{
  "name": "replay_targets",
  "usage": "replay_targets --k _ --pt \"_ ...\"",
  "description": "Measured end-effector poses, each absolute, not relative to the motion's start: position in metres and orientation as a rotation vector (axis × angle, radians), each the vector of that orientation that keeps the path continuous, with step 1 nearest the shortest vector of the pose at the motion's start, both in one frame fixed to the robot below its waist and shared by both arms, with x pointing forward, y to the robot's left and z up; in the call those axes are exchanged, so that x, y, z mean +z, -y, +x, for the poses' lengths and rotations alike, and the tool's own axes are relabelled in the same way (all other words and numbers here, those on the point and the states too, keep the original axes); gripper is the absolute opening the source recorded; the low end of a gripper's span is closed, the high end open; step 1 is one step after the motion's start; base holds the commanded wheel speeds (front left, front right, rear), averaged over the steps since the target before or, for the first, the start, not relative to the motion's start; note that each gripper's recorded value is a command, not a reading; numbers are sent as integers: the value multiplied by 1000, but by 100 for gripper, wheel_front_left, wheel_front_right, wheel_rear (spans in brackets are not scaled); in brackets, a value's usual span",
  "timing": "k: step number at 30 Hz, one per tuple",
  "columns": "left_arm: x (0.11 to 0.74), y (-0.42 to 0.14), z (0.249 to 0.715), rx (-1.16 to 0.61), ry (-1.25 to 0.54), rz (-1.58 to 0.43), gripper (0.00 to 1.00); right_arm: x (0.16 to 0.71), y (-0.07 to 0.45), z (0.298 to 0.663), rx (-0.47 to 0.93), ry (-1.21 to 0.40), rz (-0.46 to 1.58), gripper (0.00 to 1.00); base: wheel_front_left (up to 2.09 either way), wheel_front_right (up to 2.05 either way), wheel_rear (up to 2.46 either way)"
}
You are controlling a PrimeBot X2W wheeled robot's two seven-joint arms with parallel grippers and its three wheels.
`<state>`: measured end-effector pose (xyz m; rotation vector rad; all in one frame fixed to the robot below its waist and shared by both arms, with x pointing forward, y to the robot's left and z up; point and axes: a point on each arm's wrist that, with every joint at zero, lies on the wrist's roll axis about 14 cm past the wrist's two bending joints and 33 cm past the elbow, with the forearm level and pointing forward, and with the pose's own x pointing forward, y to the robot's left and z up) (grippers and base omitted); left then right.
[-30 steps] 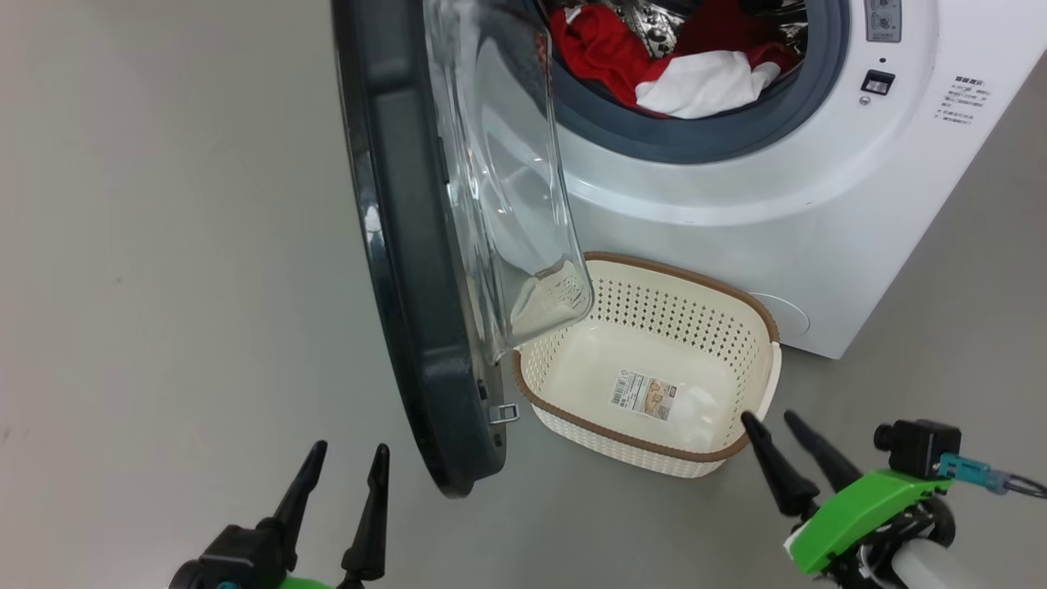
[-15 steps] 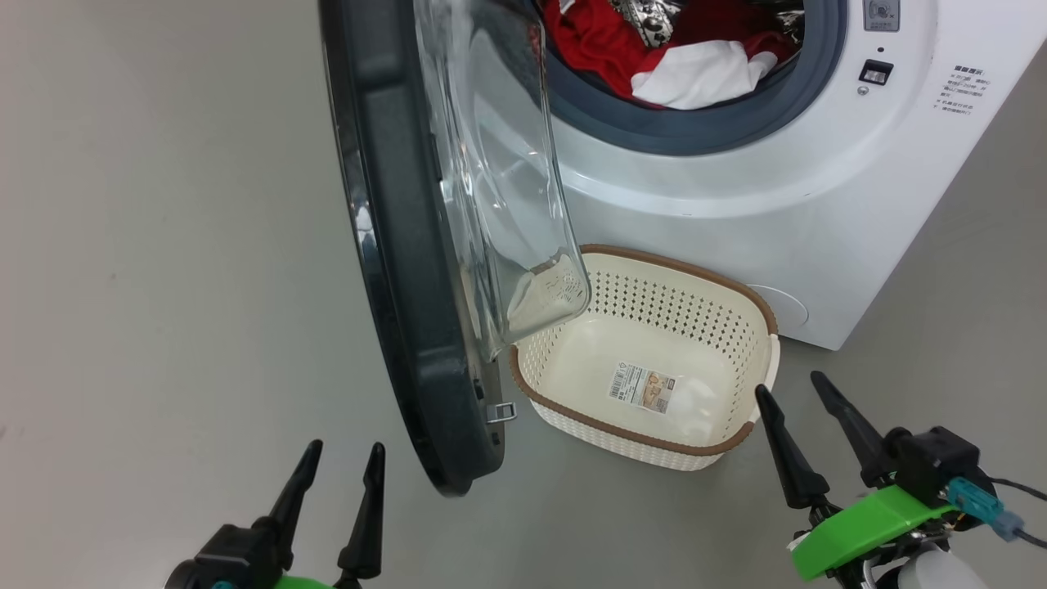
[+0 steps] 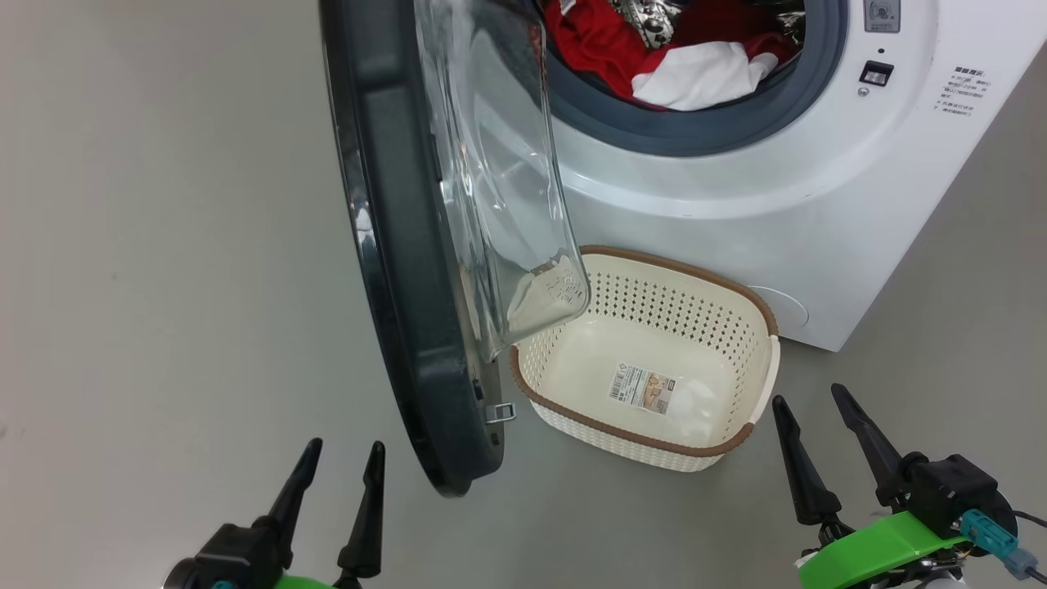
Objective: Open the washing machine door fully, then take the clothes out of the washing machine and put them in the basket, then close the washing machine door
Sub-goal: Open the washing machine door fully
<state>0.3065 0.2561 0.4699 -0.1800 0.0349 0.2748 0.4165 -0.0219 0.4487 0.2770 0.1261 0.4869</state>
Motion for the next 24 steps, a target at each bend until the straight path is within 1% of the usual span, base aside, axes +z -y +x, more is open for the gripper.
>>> replay_targets --k 7,8,9,10,14,18,22,24 --pt "472 -256 307 272 -27 -179 100 450 21 415 486 -124 277 100 0 0 0" --pt "474 -256 307 271 -20 -179 92 450 21 415 486 -124 278 100 0 0 0" --pt "477 -256 308 272 -12 -178 34 450 20 415 486 -124 279 100 0 0 0" --pt "481 -257 309 273 0 -176 0 450 20 415 487 -125 280 100 0 0 0" --pt "510 -270 311 298 94 -162 0 449 19 415 488 -127 281 100 0 0 0" --pt "564 -284 316 322 263 -136 0 449 19 414 487 -127 282 100 0 0 0" --pt "629 -276 318 273 466 -107 0 449 20 414 486 -128 283 100 0 0 0" --pt "651 -262 318 224 535 -101 0 448 20 414 484 -129 284 100 0 0 0"
